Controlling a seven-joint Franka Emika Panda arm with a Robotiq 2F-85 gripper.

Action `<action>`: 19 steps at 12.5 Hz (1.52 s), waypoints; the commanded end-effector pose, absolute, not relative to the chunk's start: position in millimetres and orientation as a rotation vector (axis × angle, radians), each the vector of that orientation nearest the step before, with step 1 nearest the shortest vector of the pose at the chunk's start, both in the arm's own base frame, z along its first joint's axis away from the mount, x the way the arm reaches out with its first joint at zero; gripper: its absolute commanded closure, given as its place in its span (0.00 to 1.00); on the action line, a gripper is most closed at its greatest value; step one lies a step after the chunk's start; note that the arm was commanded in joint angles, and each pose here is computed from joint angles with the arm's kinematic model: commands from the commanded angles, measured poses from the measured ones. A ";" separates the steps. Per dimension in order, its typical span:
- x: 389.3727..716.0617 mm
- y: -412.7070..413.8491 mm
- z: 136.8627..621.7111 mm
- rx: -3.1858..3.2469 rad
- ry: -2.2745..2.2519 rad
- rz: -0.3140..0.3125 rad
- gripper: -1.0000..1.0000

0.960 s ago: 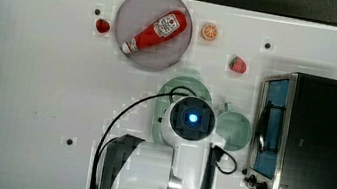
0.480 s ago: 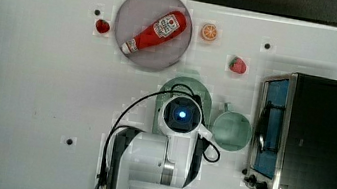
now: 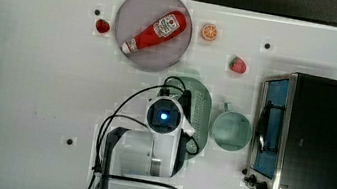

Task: Drag strainer right to left.

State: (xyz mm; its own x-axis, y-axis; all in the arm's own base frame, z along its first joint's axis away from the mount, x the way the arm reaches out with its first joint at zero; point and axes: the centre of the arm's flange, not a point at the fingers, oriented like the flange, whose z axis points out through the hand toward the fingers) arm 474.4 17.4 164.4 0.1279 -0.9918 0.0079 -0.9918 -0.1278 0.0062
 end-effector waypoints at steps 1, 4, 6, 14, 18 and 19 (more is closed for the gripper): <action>465.1 40.9 148.9 2.308 -2.111 -0.029 0.00; 464.4 54.0 146.5 2.334 -2.080 -0.036 0.00; 465.3 68.1 148.0 2.337 -2.080 -0.038 0.00; 457.1 165.1 143.8 2.270 -2.163 -0.075 0.00; 458.1 217.8 144.9 2.264 -2.159 -0.108 0.00; 458.9 230.0 144.9 2.251 -2.170 -0.114 0.00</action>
State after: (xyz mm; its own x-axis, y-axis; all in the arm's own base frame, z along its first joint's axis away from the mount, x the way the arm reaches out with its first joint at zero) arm 459.6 188.7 132.7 0.0441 -0.9987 -0.0243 -0.9948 -0.0462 0.0905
